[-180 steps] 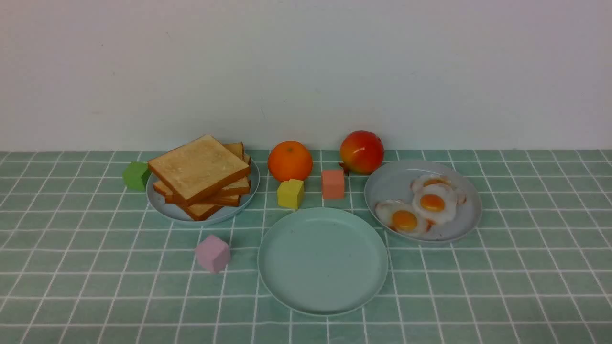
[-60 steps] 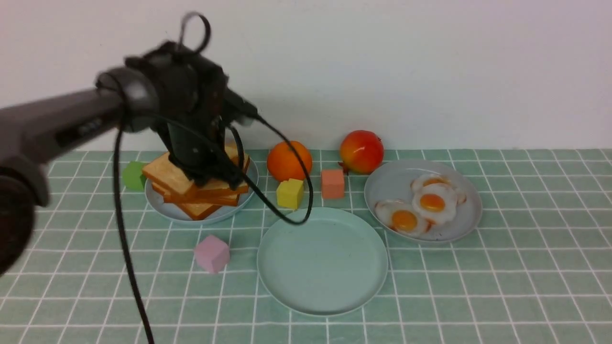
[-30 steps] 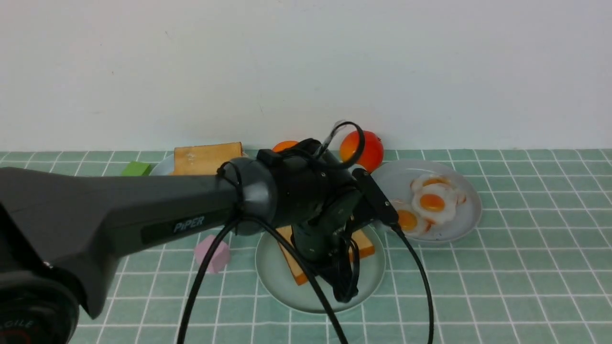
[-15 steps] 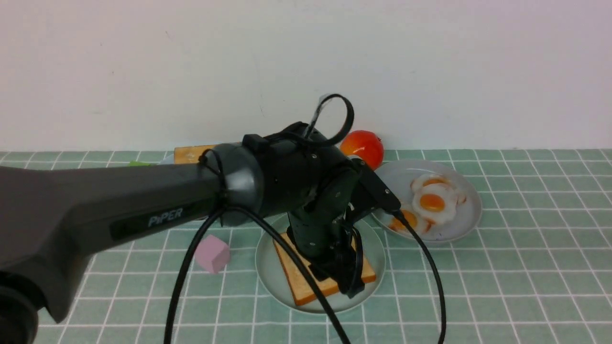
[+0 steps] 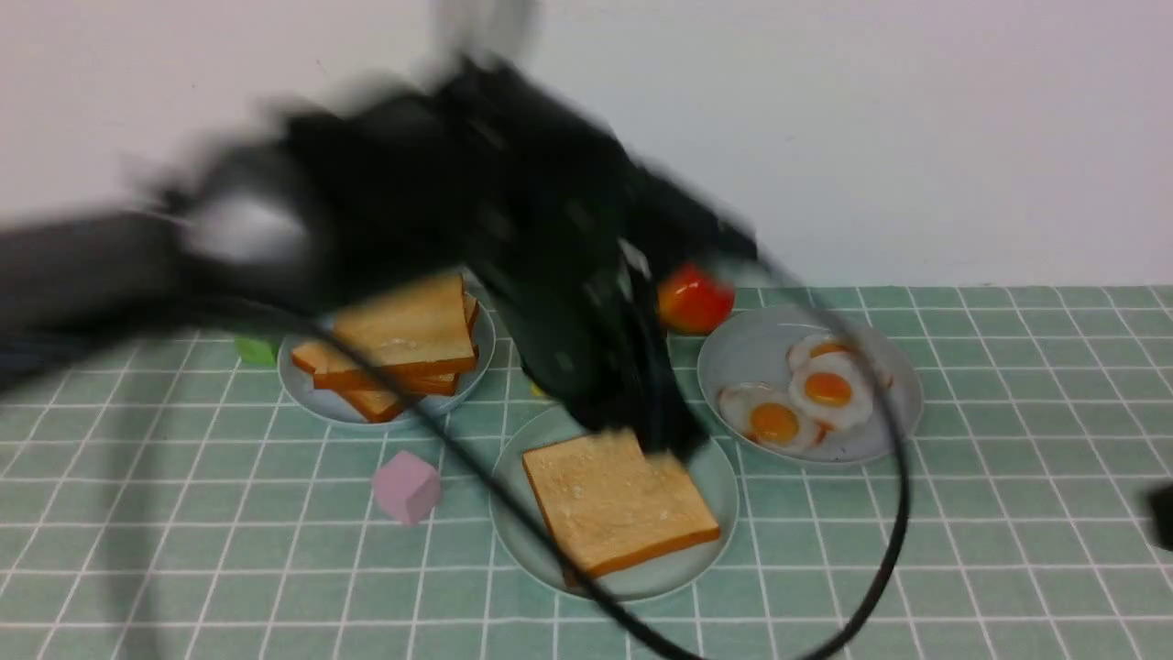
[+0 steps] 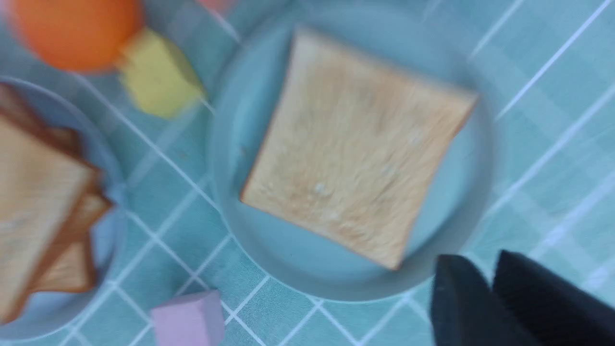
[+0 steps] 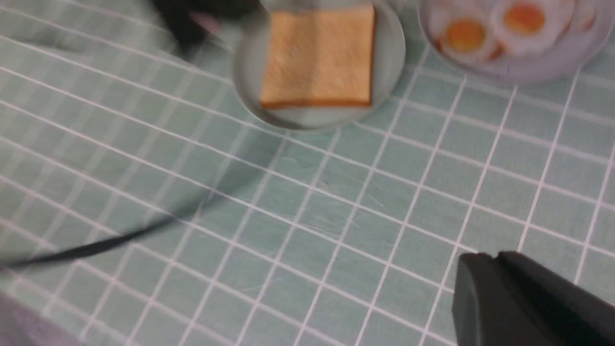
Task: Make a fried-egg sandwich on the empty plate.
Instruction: Use the right arm to grab a fried egg
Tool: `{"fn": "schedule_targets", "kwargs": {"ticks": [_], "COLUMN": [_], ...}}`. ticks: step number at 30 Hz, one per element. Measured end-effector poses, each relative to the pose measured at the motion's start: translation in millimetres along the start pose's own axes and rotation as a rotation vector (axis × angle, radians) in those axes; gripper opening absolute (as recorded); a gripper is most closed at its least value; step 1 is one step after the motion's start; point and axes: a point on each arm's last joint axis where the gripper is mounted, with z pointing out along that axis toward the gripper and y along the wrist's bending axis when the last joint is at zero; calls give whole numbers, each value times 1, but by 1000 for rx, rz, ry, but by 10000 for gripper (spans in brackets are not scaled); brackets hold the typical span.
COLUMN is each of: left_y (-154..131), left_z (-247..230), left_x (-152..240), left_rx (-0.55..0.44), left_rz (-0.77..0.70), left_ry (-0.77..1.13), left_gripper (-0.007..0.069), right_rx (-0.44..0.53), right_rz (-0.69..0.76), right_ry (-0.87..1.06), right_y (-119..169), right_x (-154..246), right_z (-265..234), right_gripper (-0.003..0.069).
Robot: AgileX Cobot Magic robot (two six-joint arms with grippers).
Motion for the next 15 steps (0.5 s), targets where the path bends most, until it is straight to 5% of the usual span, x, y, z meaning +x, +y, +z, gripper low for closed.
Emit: {"fn": "schedule_targets", "kwargs": {"ticks": [2, 7, 15], "left_y": [2, 0, -9], "left_z": [-48, -133, -173], "left_x": [5, 57, 169], "left_rx": [11, 69, 88], "left_rz": [-35, -94, -134], "left_ry": [-112, -318, -665], "left_gripper": [-14, -13, -13], "right_rx": [39, 120, 74], "right_rz": [27, 177, 441], "right_ry": [35, 123, 205], "right_y": [-10, -51, -103], "right_x": [-15, -45, -74], "right_z": [31, 95, 182], "right_gripper": [71, 84, 175]}}
